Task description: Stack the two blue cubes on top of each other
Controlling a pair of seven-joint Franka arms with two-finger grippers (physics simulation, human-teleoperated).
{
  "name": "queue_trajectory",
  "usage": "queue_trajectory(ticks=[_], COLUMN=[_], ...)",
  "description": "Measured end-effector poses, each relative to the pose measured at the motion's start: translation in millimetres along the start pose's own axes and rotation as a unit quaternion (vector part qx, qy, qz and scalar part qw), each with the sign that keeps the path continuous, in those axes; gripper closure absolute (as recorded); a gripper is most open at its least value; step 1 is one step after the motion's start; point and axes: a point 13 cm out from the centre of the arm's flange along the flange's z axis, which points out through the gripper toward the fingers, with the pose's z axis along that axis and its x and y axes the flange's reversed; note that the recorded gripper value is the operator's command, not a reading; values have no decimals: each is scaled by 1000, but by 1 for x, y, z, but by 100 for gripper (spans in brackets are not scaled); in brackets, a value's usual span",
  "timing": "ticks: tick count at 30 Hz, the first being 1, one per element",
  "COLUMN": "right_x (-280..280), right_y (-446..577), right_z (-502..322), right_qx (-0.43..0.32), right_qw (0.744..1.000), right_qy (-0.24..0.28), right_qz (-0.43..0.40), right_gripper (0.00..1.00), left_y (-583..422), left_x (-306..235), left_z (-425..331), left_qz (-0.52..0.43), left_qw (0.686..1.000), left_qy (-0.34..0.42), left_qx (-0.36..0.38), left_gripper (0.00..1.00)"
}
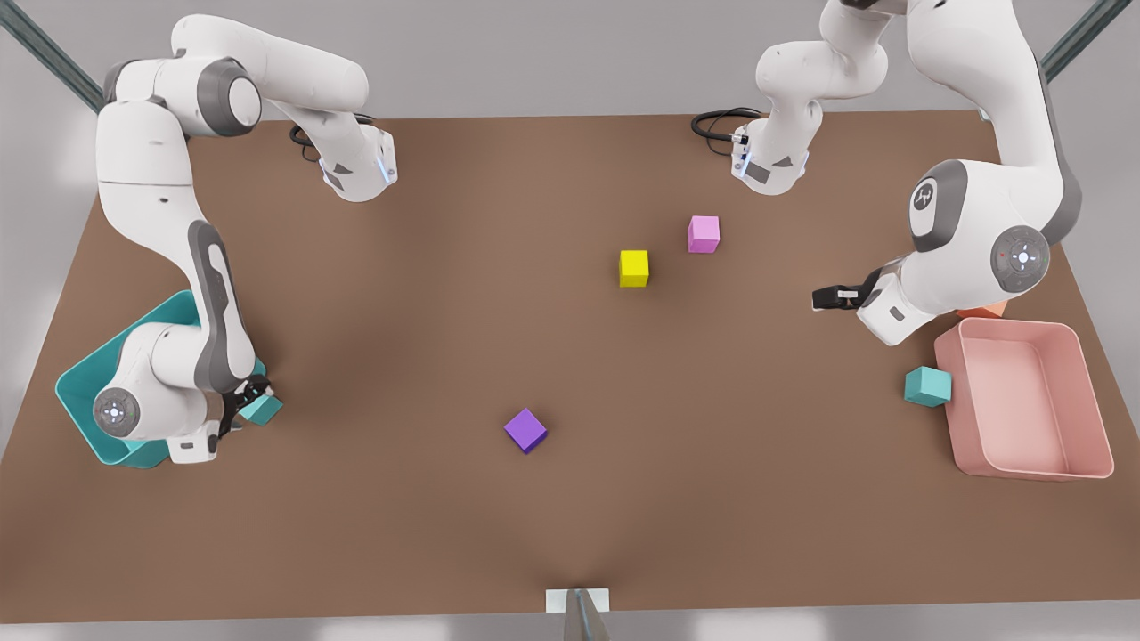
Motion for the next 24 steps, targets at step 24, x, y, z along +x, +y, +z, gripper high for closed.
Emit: queue_trajectory(ticks=[24], right_x=[13], right_y=[1], right_z=[29], right_qx=[-8], right_qw=[999], right_qy=[2], right_qz=[-41], right_gripper=[0], left_y=[0], left_x=[5], left_z=[3], left_qz=[-1], left_qw=[1000], left_qy=[11], left_qx=[-2], left_gripper=[0])
